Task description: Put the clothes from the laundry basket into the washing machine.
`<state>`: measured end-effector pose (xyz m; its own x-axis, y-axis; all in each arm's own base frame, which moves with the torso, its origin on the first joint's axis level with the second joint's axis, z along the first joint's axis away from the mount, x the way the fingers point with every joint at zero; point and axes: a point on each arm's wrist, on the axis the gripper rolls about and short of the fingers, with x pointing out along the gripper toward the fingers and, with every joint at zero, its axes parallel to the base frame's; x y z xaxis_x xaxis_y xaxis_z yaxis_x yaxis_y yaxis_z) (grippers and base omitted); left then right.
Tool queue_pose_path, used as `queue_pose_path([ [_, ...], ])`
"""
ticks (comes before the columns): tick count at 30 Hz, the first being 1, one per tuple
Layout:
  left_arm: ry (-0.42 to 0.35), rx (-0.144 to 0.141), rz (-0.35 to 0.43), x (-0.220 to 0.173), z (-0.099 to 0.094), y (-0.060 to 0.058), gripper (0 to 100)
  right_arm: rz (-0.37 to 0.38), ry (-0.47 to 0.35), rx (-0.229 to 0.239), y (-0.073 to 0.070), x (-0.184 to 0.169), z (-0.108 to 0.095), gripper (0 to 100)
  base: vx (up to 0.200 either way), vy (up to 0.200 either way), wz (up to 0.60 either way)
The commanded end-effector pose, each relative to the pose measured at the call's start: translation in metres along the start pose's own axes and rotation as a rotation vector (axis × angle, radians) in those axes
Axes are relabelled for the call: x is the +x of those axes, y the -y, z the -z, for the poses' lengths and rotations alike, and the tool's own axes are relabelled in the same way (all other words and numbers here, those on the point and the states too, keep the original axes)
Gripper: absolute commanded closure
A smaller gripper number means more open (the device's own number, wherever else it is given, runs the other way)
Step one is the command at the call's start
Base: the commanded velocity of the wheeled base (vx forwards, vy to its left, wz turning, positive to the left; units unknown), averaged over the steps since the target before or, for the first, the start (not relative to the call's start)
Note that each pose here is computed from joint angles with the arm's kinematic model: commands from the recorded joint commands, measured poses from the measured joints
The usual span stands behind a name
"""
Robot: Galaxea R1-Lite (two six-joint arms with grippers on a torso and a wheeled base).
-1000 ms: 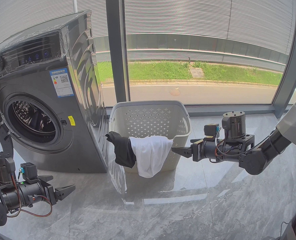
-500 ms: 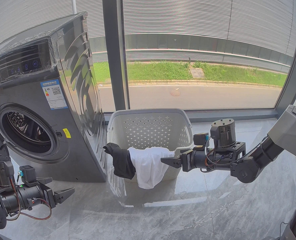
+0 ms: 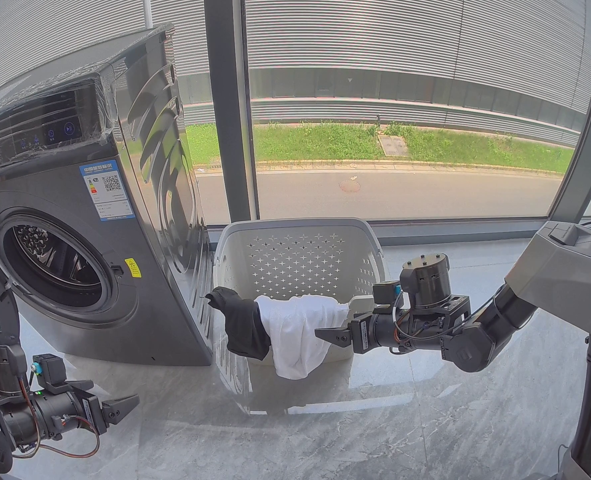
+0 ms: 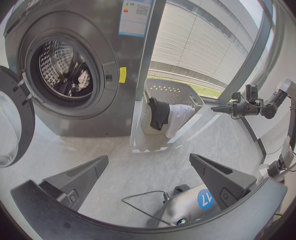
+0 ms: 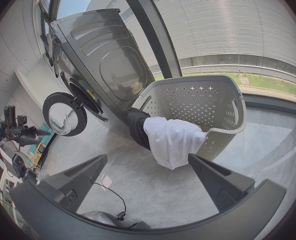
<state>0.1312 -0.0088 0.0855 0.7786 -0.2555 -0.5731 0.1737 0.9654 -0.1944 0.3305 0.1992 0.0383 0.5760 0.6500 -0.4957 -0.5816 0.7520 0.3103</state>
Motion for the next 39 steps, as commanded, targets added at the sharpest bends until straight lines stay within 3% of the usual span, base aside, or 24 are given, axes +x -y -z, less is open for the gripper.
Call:
queue_pose_path([
  [1,-0.044,-0.029,-0.010,-0.004,0.014,0.000,0,0.001,-0.003,0.001,0.005,0.017,0.002,0,0.000,0.000,0.00],
  [9,-0.043,-0.038,-0.011,-0.007,0.015,0.001,0,0.006,-0.029,0.007,0.011,0.028,0.012,0,0.000,0.000,0.00],
  [18,-0.040,-0.040,-0.009,-0.009,0.015,0.001,0,0.013,-0.043,0.016,0.018,0.040,0.019,0,0.200,0.000,0.00],
  [25,-0.026,-0.021,0.000,-0.009,0.014,0.002,0,0.017,-0.042,0.016,0.019,0.043,0.019,0,0.171,0.000,0.00],
  [28,-0.006,-0.015,0.005,-0.012,0.013,0.003,0,0.027,-0.065,0.024,0.019,0.041,0.022,0,0.000,0.000,0.00],
  [31,0.021,-0.011,0.012,-0.016,0.012,0.004,0,0.047,-0.139,0.045,0.020,0.037,0.029,0,0.000,0.000,0.00],
  [35,0.032,-0.011,0.012,-0.017,0.011,0.004,0,0.040,-0.174,0.036,0.013,0.041,0.030,0,0.000,0.000,0.00],
  [37,0.036,-0.009,0.014,-0.017,0.010,0.005,0,0.023,-0.215,0.018,-0.003,0.043,0.043,0,0.000,0.000,0.00],
  [39,0.040,-0.010,0.011,-0.017,0.009,0.004,0,0.029,-0.222,0.011,-0.006,0.047,0.046,0,0.000,0.000,0.00],
])
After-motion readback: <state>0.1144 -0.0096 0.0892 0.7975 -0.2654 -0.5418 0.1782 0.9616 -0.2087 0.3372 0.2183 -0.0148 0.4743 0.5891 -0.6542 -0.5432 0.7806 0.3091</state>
